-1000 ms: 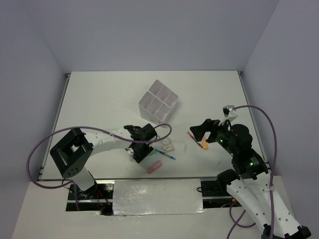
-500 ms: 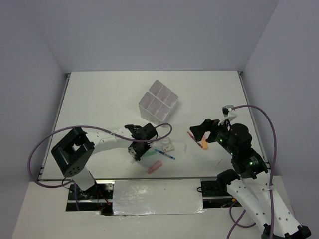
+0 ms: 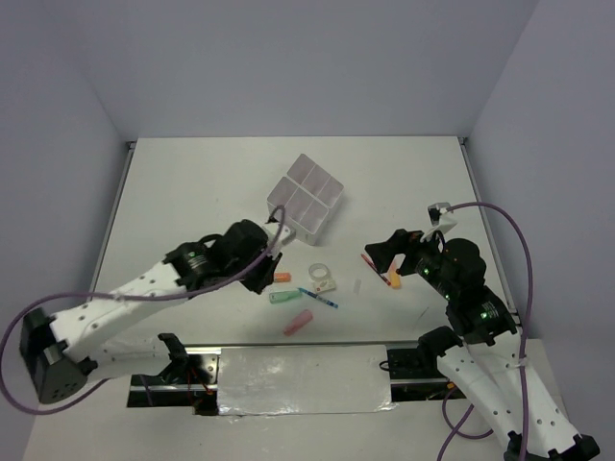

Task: Sort the stationery into containers
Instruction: Pick up the pen cap from the center of the board.

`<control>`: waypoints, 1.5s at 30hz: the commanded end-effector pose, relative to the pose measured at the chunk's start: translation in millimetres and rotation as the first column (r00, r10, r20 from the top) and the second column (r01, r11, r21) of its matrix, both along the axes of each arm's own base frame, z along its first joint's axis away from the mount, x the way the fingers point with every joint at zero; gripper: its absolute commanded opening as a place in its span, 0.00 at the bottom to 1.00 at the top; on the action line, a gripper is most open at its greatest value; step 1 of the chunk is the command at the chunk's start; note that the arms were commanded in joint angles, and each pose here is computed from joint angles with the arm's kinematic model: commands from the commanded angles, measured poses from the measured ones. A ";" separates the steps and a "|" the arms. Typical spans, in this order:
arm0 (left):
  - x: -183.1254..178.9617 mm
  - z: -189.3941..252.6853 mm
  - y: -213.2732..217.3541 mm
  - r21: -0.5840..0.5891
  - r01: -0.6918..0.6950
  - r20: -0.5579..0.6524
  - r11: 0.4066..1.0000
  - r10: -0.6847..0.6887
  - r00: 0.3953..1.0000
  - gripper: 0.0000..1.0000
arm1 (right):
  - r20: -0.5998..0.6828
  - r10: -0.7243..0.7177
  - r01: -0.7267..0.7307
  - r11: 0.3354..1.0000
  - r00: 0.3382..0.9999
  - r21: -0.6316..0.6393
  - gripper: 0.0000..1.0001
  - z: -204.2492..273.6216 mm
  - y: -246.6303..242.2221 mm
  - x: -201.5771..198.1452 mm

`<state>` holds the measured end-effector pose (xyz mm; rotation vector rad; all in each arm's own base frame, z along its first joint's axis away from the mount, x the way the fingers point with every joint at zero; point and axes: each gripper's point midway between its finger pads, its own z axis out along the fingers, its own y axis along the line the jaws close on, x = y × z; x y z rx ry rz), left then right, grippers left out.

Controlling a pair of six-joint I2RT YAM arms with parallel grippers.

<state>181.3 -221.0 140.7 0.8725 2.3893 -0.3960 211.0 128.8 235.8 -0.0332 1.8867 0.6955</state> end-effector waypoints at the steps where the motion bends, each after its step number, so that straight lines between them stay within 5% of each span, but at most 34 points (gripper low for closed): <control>1: 2.2 93.2 -18.2 -0.291 0.035 0.171 0.956 0.016 0.985 0.00 | 0.113 0.075 -0.083 0.994 0.991 0.064 1.00 40.2 12.7 -8.0; 6: -0.3 181.1 -36.4 -0.569 0.108 0.292 0.815 0.077 0.953 0.00 | 0.199 0.342 -0.371 0.919 0.919 0.133 0.99 56.3 53.6 -34.9; 9: -0.4 215.1 -42.3 -0.709 0.090 0.271 0.700 0.153 0.950 0.00 | 0.210 0.356 -0.393 0.903 0.910 0.171 0.94 61.4 64.2 -35.6; 13: 9.7 246.6 -39.2 -0.897 -0.076 0.077 0.435 0.323 0.943 0.00 | 0.267 0.342 -0.378 0.921 0.901 0.097 0.85 88.6 82.1 -33.4; 17: 17.3 250.3 -28.7 -0.937 -0.217 -0.096 0.272 0.398 0.913 0.00 | 0.283 0.440 -0.433 0.897 0.852 -0.091 0.80 88.3 125.4 -49.4; 20: 27.1 231.6 -15.6 -0.888 -0.407 -0.266 0.216 0.481 0.835 0.00 | 0.318 0.441 -0.406 0.898 0.840 -0.171 0.77 90.1 139.5 -44.1; 24: 29.4 216.9 -12.1 -0.827 -0.526 -0.370 0.198 0.513 0.774 0.00 | 0.285 0.435 -0.405 0.900 0.854 -0.161 0.69 96.0 158.3 -34.5; 45: 31.7 211.9 -17.8 -0.805 -0.546 -0.371 0.234 0.520 0.769 0.00 | 0.226 0.515 -0.504 0.857 0.827 -0.109 0.58 103.8 213.7 -35.6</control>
